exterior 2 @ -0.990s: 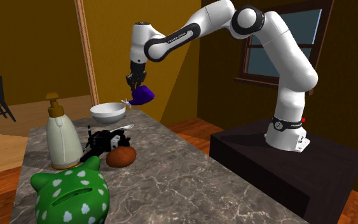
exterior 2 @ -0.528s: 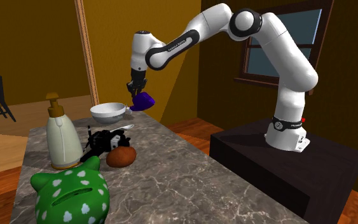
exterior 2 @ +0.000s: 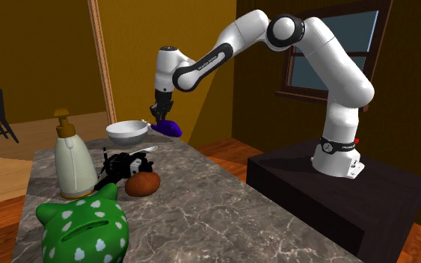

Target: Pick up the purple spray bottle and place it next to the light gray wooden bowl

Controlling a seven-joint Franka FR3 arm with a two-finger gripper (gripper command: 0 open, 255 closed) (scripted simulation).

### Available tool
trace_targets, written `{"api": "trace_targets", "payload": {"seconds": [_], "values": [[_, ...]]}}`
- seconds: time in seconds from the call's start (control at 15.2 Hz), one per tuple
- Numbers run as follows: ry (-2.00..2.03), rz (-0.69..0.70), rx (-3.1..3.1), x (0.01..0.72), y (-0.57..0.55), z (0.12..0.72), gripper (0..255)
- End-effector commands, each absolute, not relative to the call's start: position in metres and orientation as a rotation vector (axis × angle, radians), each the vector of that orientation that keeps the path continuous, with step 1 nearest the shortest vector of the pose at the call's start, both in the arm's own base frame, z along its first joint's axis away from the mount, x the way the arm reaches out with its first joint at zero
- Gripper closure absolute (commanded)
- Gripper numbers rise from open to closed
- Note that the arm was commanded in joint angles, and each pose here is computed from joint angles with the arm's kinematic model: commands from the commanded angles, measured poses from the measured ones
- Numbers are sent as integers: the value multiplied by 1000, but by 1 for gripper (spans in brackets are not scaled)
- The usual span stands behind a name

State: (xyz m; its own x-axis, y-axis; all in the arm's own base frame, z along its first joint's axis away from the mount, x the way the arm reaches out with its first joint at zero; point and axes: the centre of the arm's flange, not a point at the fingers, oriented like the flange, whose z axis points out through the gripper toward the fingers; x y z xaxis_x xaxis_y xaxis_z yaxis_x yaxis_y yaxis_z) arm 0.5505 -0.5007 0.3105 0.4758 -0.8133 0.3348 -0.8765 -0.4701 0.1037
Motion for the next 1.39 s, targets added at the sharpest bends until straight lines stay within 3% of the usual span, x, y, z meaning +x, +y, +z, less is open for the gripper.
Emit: {"api": "trace_targets", "payload": {"seconds": [0.0,0.33,0.4,1.32], "values": [[-1445,349,2464,551,-501,308,255],[-1445,349,2464,551,-501,308,255],[-1445,349,2464,551,-501,308,0],[-1445,349,2464,547,-484,355,0]]}}
